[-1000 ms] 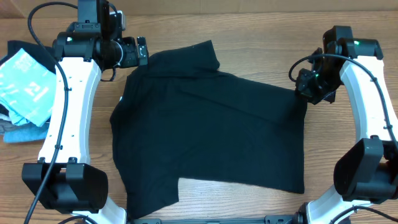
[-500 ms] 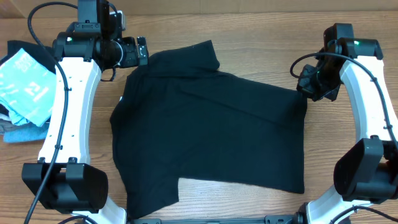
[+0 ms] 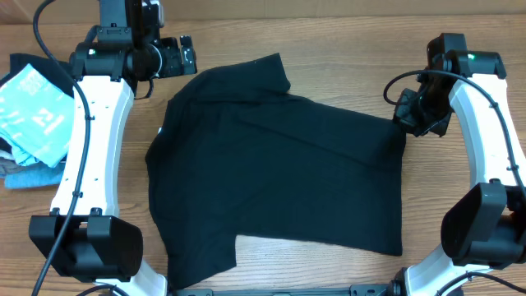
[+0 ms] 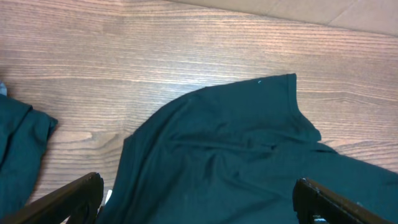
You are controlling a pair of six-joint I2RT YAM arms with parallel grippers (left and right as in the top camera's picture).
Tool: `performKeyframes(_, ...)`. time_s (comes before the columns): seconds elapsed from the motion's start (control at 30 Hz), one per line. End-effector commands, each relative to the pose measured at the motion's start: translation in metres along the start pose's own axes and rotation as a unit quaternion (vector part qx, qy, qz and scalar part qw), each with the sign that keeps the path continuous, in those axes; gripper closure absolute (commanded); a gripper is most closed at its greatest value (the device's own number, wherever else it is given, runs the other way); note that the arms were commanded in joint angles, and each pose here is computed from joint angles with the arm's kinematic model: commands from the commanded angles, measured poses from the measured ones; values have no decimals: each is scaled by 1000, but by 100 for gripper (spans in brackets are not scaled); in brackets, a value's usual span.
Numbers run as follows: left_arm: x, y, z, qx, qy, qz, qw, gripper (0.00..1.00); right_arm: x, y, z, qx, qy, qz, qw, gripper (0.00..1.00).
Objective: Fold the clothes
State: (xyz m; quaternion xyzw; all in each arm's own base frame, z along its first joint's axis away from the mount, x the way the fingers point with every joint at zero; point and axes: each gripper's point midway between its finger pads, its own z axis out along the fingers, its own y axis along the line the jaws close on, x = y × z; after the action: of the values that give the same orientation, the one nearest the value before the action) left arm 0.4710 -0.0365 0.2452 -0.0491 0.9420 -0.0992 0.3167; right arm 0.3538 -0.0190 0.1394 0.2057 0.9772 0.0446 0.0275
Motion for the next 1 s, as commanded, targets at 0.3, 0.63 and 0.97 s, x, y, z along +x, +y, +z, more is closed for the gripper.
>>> performKeyframes(0.3, -9, -50, 86, 88, -27, 198, 976, 47, -4, 1, 1, 2, -9, -1, 1000, 96)
performKeyframes(0.63, 60, -64, 210, 57, 49, 277, 958, 96, -17, 5, 1, -7, -35, -1, 999, 96)
performKeyframes(0.97, 70, -65, 250, 78, 36, 274, 958, 96, -18, 5, 1, -8, -36, -1, 999, 96)
